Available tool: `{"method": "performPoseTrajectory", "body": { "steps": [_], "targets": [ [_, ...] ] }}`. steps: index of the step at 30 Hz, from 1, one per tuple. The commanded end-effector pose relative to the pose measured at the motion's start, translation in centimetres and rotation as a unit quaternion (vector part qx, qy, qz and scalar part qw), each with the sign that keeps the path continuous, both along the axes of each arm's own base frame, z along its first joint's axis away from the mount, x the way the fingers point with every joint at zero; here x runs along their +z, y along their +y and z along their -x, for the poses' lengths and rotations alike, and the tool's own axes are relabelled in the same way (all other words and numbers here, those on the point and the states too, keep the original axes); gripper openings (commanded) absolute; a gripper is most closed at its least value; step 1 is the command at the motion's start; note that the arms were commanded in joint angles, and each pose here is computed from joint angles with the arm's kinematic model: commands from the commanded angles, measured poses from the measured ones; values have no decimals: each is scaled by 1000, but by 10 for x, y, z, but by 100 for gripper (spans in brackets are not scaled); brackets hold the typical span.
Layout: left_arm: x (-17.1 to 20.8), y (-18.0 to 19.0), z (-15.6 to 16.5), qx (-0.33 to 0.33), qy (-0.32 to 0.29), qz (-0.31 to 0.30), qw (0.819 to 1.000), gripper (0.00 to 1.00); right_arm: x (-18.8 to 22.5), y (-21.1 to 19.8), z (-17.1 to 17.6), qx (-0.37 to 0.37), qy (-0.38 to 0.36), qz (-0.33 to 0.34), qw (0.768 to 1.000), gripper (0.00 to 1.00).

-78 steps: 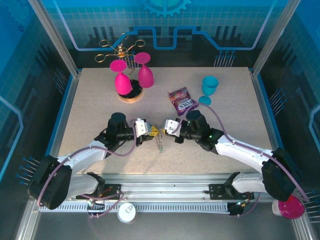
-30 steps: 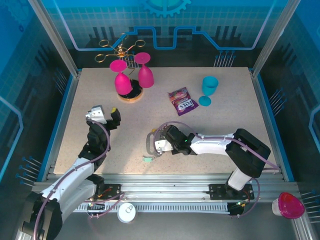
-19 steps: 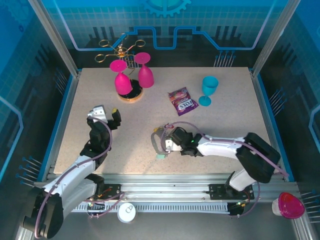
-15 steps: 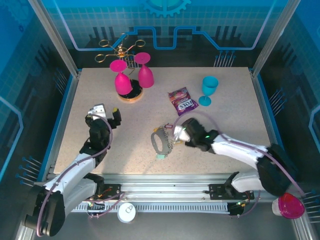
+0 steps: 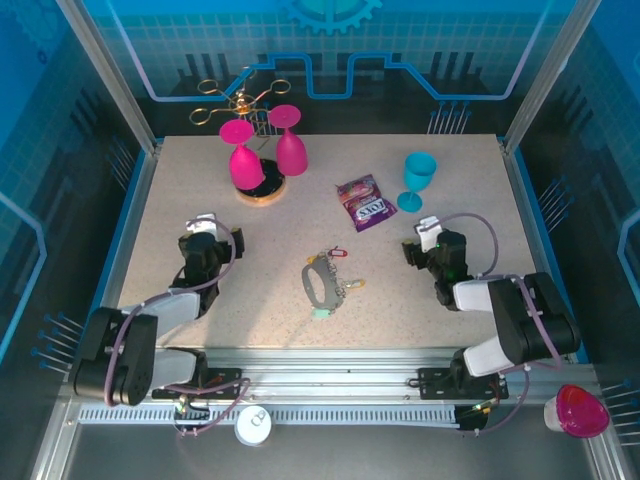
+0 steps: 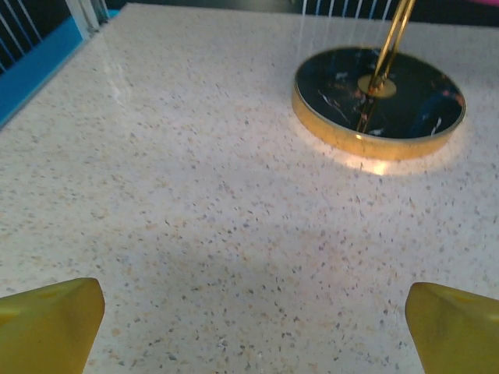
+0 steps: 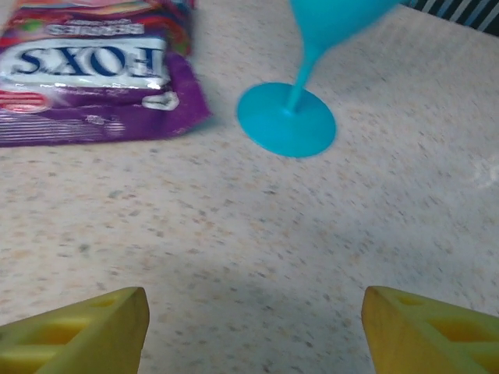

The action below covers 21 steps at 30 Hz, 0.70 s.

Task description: Put the keys on the keyring

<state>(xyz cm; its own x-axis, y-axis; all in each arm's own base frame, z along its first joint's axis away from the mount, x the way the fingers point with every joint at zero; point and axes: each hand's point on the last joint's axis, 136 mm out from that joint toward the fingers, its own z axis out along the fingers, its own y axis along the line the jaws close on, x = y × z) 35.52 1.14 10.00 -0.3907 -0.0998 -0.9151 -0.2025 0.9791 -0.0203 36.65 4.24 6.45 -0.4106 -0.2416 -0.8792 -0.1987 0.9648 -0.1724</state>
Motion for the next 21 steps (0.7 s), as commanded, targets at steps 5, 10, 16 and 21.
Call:
{"method": "performPoseTrajectory", "body": {
  "steps": [5, 10, 16, 21],
  "targets": [
    [13, -20, -29, -76, -81, -10, 994, 99, 45, -2, -10, 27, -117, -95, 988, 76],
    [-1, -10, -39, -45, -58, -10, 997, 99, 38, -8, -22, 5, -77, -95, 993, 81],
    [-2, -6, -39, -35, -56, -8, 998, 99, 36, -15, -28, -16, -62, -100, 993, 85],
    [-4, -4, -44, -47, -45, 15, 998, 99, 35, -16, -29, -18, -59, -100, 993, 89]
  ]
}}
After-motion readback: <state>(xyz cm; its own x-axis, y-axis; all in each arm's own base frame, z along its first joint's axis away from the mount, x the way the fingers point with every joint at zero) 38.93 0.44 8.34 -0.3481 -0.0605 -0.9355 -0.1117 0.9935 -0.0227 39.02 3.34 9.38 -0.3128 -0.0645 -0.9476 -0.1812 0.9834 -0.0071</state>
